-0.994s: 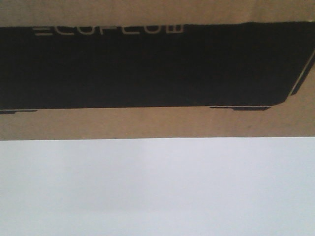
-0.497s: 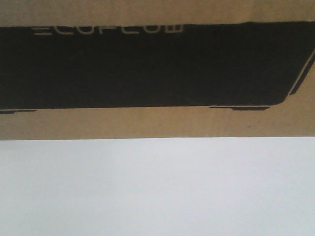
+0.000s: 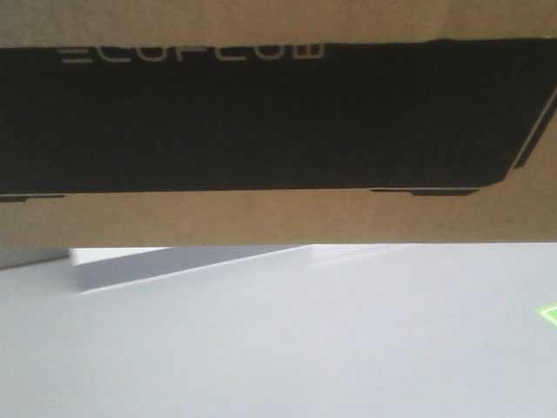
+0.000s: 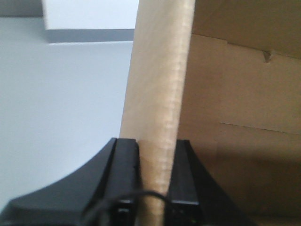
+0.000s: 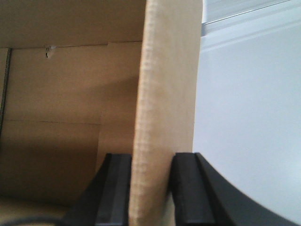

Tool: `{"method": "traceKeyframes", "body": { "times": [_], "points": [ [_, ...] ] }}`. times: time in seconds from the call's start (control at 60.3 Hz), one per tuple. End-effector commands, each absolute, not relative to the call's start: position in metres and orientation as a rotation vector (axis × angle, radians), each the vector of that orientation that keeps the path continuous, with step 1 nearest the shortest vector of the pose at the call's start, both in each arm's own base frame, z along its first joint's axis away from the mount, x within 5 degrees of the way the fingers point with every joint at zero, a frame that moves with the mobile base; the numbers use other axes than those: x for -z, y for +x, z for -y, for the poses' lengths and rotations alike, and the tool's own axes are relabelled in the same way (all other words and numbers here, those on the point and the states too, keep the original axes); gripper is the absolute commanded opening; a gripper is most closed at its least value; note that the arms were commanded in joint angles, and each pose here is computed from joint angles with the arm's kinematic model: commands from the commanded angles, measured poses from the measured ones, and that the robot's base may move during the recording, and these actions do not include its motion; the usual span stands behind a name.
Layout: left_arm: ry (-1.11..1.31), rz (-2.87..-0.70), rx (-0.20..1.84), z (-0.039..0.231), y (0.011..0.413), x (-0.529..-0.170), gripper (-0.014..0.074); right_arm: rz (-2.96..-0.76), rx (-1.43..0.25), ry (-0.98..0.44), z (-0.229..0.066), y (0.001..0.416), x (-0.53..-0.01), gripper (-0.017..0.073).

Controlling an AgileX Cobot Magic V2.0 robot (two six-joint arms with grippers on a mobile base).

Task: Grab box from left shelf to table start
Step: 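Carry the box with both grippers while driving toward the white table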

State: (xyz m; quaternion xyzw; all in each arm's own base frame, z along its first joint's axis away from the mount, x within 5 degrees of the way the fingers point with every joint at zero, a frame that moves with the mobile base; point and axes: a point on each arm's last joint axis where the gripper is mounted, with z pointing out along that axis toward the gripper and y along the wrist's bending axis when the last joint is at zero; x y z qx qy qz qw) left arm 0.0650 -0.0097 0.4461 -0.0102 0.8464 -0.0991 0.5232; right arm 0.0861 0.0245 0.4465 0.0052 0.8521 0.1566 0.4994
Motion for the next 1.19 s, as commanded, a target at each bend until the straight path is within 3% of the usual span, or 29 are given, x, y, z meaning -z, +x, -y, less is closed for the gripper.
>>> {"method": "traceKeyframes", "body": {
  "times": [0.0,1.177],
  "points": [
    [-0.055,-1.804,0.253,0.0055,0.0618,-0.4718,-0.0085,-1.917,-0.243,0.026,-0.0146,0.0897,-0.4631,0.0026],
    [-0.055,-1.804,0.253,0.0054,0.0618,-0.4718,-0.0085,-1.915,-0.244,0.026,-0.0146,0.0897,-0.4632,0.0026]
  ]
}}
